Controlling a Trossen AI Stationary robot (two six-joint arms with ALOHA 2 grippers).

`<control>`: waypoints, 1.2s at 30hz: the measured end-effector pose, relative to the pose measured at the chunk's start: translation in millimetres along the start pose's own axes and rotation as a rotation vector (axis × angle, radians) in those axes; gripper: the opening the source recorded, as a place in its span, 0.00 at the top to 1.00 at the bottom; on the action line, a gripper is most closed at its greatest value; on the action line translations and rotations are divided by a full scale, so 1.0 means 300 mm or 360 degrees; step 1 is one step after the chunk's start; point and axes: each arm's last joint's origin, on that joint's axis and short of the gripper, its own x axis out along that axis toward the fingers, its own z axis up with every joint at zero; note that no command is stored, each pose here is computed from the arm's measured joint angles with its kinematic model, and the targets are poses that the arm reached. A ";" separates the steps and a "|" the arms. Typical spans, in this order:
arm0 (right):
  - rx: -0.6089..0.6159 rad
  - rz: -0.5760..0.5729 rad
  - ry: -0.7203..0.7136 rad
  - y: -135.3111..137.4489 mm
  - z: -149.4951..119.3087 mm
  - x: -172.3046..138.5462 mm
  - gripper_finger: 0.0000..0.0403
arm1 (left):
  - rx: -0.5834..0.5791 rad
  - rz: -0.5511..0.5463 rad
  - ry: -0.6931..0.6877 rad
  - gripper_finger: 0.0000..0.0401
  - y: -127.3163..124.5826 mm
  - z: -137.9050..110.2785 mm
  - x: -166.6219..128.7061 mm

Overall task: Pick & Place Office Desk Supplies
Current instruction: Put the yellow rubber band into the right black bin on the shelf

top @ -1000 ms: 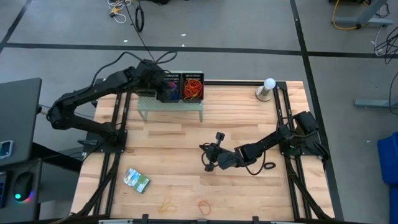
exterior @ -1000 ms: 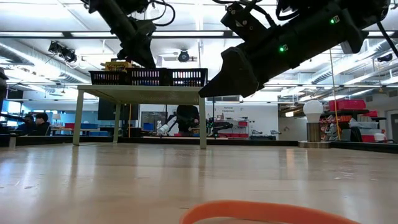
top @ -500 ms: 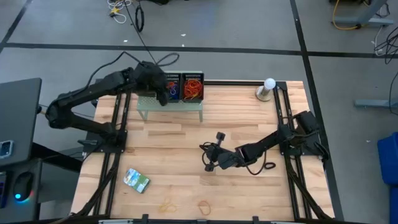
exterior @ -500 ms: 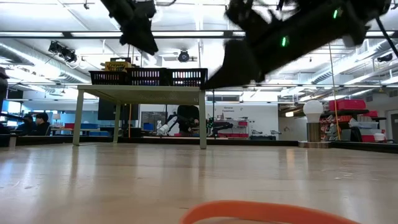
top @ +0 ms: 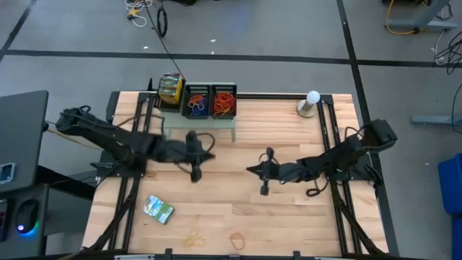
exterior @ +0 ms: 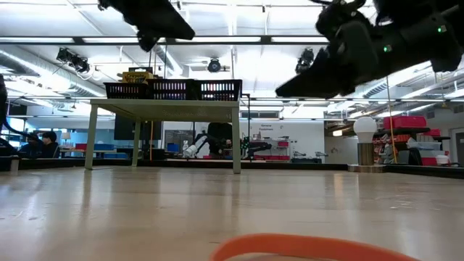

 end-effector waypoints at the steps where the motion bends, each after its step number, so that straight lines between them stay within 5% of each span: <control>1: 0.0024 -0.0006 -0.0022 -0.010 0.004 -0.013 1.00 | -0.0052 -0.0052 -0.0006 0.96 -0.020 -0.011 0.000; 5: 0.0054 -0.0047 -0.0051 -0.037 0.000 -0.060 1.00 | -0.0158 -0.0155 0.0014 0.92 -0.078 -0.036 0.018; 15: 0.0065 -0.0130 -0.0070 -0.053 -0.003 -0.081 0.98 | -0.0075 -0.0227 0.0166 0.98 -0.243 -0.033 0.049; 27: 0.0045 -0.0136 -0.0050 -0.054 -0.008 -0.081 0.97 | -0.0307 -0.0074 0.0795 0.96 -0.563 -0.119 0.069; 36: 0.0016 -0.0215 -0.0042 -0.086 -0.007 -0.067 0.97 | -0.0508 0.0131 0.1313 0.79 -0.769 -0.248 0.091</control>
